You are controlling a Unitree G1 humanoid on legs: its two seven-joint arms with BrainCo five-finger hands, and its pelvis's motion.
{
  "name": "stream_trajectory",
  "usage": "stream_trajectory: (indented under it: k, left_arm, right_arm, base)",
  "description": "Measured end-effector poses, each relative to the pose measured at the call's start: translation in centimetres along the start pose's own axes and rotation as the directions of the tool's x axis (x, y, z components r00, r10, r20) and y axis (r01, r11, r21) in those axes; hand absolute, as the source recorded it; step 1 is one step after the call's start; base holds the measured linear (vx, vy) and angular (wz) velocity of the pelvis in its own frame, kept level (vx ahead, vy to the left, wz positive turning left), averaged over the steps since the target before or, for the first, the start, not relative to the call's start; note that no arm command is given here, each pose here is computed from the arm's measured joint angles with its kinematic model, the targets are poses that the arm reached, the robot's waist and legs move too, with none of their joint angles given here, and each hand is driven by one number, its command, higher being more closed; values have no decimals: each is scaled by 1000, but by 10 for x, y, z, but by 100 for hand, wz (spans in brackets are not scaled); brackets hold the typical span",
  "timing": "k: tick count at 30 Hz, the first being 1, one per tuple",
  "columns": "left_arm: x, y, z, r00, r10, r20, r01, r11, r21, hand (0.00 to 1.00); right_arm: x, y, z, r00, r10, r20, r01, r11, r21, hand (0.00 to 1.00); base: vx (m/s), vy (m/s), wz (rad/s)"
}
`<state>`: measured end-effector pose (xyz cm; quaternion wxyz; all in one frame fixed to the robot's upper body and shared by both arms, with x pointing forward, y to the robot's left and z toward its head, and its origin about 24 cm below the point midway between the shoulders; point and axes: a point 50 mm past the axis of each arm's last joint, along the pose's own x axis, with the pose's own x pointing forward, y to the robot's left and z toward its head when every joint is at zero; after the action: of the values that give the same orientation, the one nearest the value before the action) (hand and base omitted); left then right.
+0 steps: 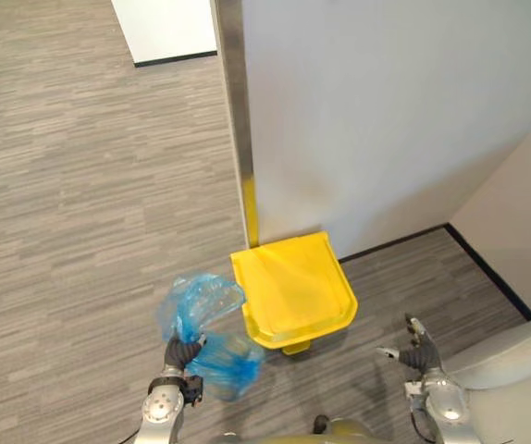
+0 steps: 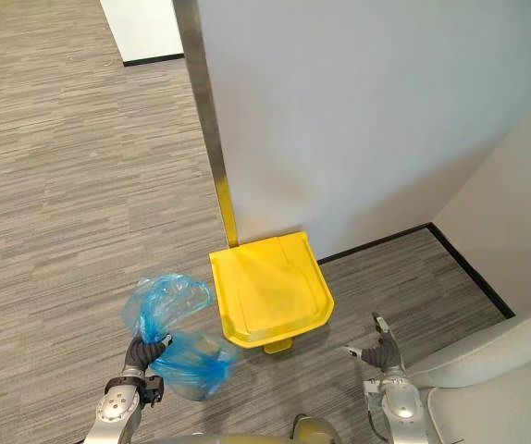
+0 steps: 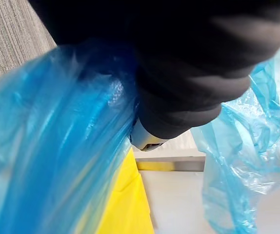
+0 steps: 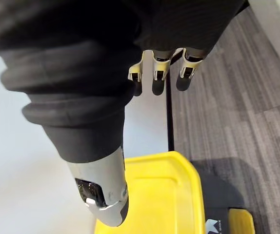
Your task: Gather rubbish on tea table into small bin, then transfer packed bag to large trash can.
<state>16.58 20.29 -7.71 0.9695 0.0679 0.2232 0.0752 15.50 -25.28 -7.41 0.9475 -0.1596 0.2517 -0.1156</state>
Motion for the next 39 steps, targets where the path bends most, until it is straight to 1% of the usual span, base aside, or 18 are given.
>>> stream_trajectory:
  k: [6,11,17,21,23,25,28,29,31,33,36,39]
  left_arm:
    - [-2,-4,-5,1000,-4,-19,4,1000,-12,100]
    - [-3,8,-8,1000,9,-29,-9,1000,26,100]
    - [-6,11,-11,999,26,-41,-25,999,21,100]
    - [-6,8,-4,1000,23,-8,-23,1000,7,100]
    - [-7,9,-2,1000,27,3,-27,1000,7,100]
    - [-7,10,4,999,34,28,-34,999,3,100]
    - [4,8,17,998,12,60,-13,1000,25,100]
    - [8,9,22,997,9,78,-11,999,33,100]
    - [18,-6,37,992,-40,124,36,999,32,100]
    - [25,-20,46,987,-61,145,62,998,2,100]
    - [32,-23,61,978,-75,196,75,997,11,100]
    - [30,-25,59,978,-83,191,82,997,11,100]
  right_arm:
    - [-6,1,-16,998,-4,-70,5,1000,20,0]
    - [-6,18,-15,997,19,-72,-14,997,71,0]
    - [0,17,-7,999,15,-47,-12,997,70,0]
    - [3,19,-4,999,10,-51,-7,998,64,0]
    - [4,20,1,999,11,-33,-9,998,69,0]
    - [11,22,25,998,1,59,-6,996,87,0]
    - [18,26,38,995,2,99,-12,995,99,0]
    - [18,25,38,995,-1,99,-8,995,96,0]
    - [15,16,30,997,-25,78,19,997,73,0]
    - [15,4,27,997,-45,70,42,998,45,0]
    - [7,-14,22,992,-105,63,101,993,68,0]
    - [-11,-33,-5,983,-177,-38,180,980,86,0]
  base:
    - [43,107,5]
    - [-37,84,4]
    - [-108,-39,-9]
    - [-155,-18,-14]
    - [-79,9,-4]
    - [-33,23,-25]
    - [12,-39,-15]
    - [118,-111,19]
    - [186,-170,55]
    - [222,-153,62]
    - [299,-235,70]
    - [352,-228,87]
